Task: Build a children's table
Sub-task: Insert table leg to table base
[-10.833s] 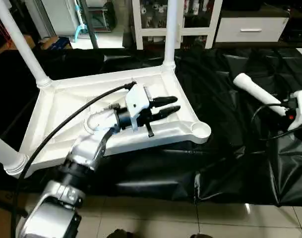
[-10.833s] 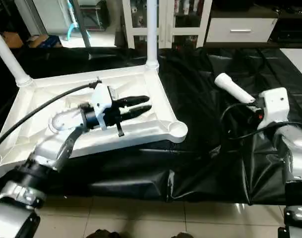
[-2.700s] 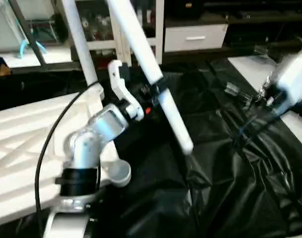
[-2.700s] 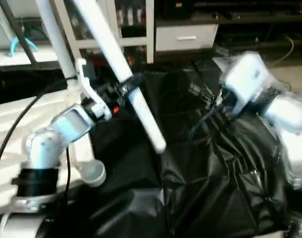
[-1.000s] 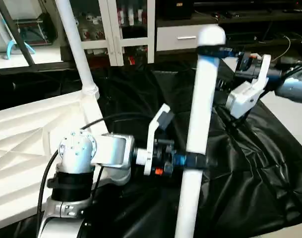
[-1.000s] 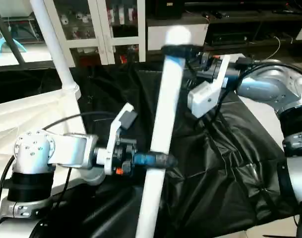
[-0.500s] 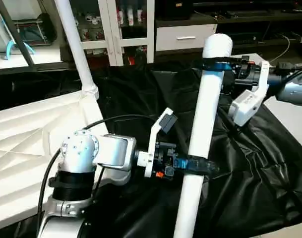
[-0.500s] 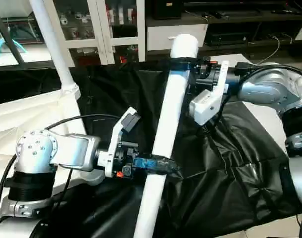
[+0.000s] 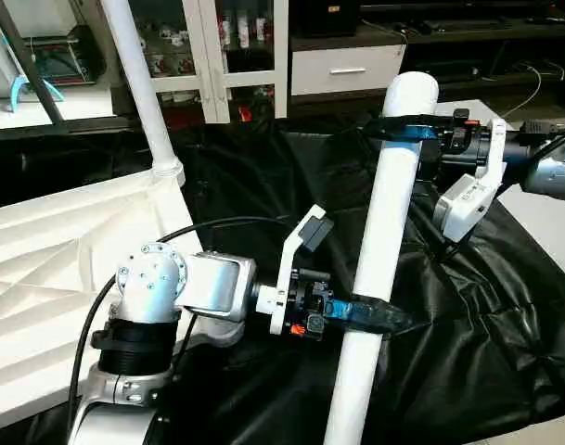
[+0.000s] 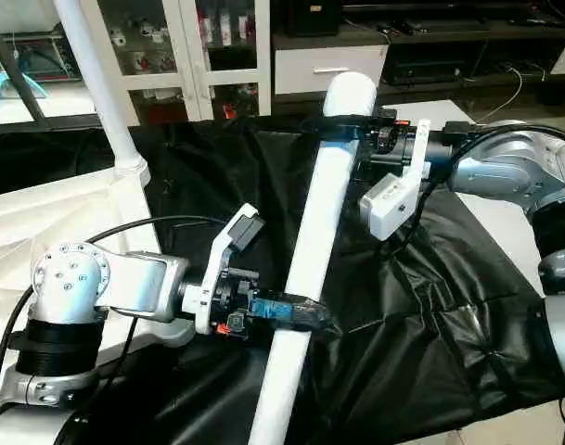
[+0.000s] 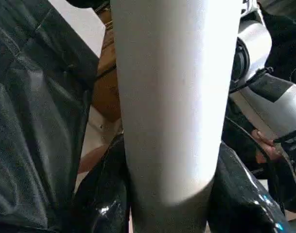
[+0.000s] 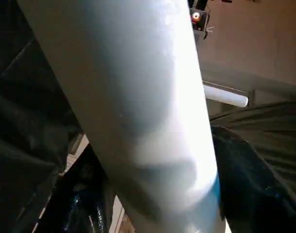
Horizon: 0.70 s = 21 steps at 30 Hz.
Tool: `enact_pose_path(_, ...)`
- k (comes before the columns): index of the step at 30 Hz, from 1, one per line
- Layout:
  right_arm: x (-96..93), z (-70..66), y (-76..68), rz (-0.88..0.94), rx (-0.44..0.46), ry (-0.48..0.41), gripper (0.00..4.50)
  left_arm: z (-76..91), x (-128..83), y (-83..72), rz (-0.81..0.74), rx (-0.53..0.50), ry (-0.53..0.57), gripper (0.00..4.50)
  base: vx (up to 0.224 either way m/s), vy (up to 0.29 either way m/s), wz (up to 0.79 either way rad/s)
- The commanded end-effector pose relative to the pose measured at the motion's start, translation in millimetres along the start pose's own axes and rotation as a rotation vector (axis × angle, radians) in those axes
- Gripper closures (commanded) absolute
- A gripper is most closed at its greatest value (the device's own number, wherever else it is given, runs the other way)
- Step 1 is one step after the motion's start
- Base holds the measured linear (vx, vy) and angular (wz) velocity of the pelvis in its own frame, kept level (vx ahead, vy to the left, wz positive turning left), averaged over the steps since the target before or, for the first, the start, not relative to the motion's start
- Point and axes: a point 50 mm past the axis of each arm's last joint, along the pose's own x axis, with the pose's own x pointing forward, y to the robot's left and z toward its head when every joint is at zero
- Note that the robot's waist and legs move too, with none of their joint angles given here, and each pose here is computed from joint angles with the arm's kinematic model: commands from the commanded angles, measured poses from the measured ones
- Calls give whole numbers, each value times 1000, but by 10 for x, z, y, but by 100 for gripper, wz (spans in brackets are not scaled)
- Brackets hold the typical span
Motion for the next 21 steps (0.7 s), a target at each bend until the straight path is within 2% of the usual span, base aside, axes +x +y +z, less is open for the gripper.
enact_pose_path(1,-18,18,108,41,31,-8,214,140,-44,-64,63,111,-49,214,0,0,0)
enact_pose_path(3,-23,18,113,42,33,-7,214,165,-68,-40,83,118,-64,210,0,0,0)
enact_pose_path(5,-30,20,119,43,35,-7,226,190,-111,-3,131,149,-70,184,0,0,0)
enact_pose_path(7,-42,25,130,45,38,-7,232,225,-199,59,202,217,-69,168,0,0,0)
enact_pose_path(9,-57,32,150,49,43,-7,234,295,-336,123,260,269,-91,167,0,0,0)
enact_pose_path(11,-62,34,159,50,46,-6,238,324,-385,141,276,281,-103,167,0,0,0)
enact_pose_path(12,-73,37,176,54,52,-4,238,383,-474,166,304,324,-129,167,0,0,0)
enact_pose_path(13,-74,37,177,54,52,-4,241,387,-480,168,306,327,-131,167,0,0,0)
enact_pose_path(15,-106,39,219,65,67,6,248,553,-679,148,308,402,-224,167,0,0,0)
enact_pose_path(17,-116,39,232,67,72,9,252,614,-756,136,301,423,-258,167,0,0,0)
enact_pose_path(18,-135,40,259,74,81,17,255,727,-881,83,271,462,-336,167,0,0,0)
enact_pose_path(21,-151,36,290,80,97,29,259,817,-992,8,220,478,-407,167,0,0,0)
